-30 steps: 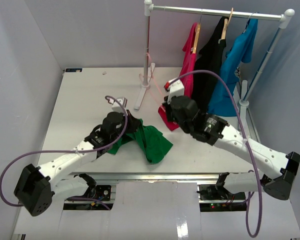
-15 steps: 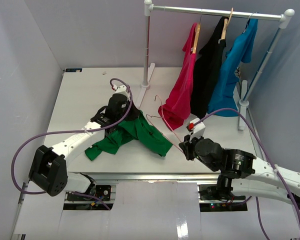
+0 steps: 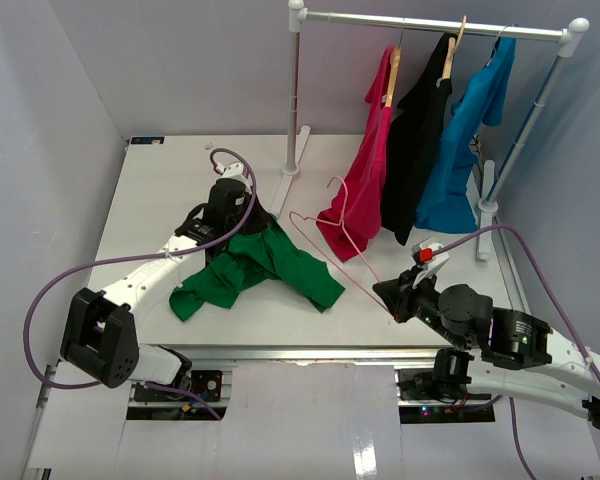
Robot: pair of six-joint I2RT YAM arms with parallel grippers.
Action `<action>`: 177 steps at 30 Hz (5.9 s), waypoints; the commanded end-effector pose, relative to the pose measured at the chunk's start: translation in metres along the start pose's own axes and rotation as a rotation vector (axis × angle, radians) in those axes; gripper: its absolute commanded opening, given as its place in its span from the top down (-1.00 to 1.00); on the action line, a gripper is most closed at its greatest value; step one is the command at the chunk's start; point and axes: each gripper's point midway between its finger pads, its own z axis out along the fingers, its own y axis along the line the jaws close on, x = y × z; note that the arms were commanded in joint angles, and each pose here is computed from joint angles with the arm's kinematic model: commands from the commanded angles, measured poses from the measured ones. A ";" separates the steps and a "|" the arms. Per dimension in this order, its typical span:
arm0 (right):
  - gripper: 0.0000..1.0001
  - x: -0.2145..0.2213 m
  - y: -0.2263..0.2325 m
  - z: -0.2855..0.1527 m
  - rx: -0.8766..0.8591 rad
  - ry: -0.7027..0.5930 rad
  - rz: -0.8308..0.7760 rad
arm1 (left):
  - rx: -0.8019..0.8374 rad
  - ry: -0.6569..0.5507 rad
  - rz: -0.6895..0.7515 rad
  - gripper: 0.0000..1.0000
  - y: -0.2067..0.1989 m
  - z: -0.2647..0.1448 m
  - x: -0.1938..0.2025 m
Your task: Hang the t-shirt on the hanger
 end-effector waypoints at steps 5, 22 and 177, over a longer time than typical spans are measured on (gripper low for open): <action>0.84 -0.018 0.019 -0.015 -0.142 -0.065 0.017 | 0.016 -0.026 0.016 1.00 -0.008 -0.006 -0.019; 0.84 -0.021 0.023 -0.024 -0.194 -0.087 0.025 | -0.008 -0.012 0.042 1.00 -0.007 0.001 -0.024; -0.42 -0.069 0.038 0.019 -0.183 -0.513 0.047 | 0.925 0.116 0.772 1.00 -0.108 -0.191 0.030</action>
